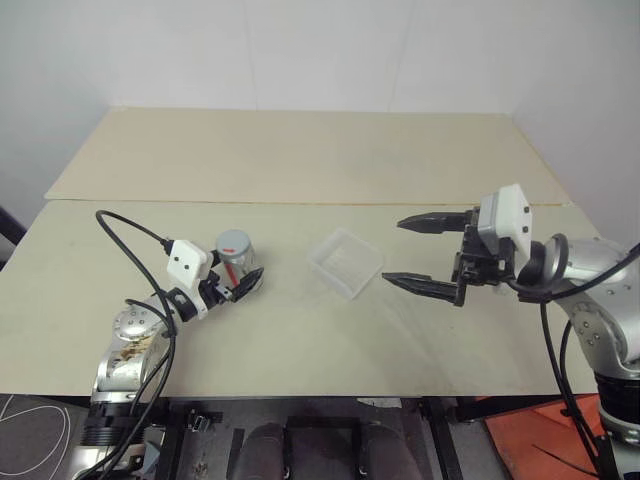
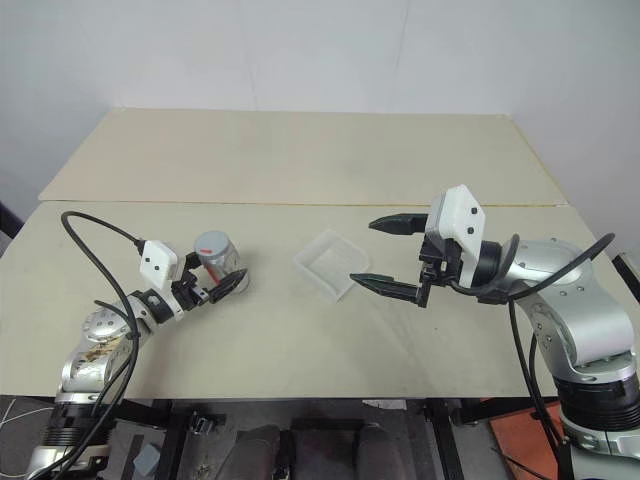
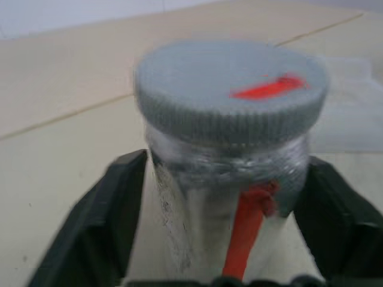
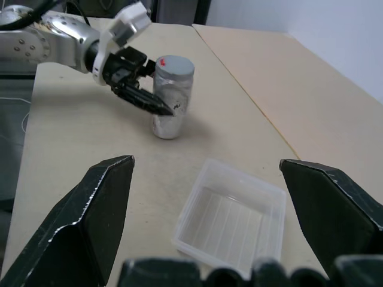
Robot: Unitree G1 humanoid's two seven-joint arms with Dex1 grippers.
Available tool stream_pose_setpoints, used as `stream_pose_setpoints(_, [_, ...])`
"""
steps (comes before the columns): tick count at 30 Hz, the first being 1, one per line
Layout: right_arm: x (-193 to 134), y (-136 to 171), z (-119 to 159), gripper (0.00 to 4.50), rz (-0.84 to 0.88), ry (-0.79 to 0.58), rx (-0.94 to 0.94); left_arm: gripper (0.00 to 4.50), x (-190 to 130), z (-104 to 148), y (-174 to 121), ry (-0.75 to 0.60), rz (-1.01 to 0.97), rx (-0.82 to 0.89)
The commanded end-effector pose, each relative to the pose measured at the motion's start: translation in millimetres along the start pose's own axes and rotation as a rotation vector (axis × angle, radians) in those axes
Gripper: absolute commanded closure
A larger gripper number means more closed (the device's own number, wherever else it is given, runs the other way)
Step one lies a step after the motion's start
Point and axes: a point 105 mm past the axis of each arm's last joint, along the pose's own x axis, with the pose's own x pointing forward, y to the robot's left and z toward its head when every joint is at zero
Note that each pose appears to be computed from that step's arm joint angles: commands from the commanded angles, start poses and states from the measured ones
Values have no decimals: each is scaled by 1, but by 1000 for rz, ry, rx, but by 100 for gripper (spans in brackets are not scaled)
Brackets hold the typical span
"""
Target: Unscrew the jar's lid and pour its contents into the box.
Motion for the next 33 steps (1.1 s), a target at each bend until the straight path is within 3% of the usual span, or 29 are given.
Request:
stream_pose_setpoints(1, [-2,1,12,0,-5,-31,-41,5,-6,8,2,-27,19,29])
stream_pose_setpoints(8, [-1,1,11,0,6,-28,-43,5,-16,22,-7,-47,1,29])
stream_pose_setpoints(12, [-2,2,10,0,11,-23,-46,5,-14,30,-7,-83,148,-18])
stream_pose_setpoints(18, [-3,0,10,0,7,-21,-50,5,-8,28,-14,-81,261,-47])
stream_pose_setpoints(33, [-3,-3,13,0,4,-28,-63,5,14,22,-20,-84,282,-48])
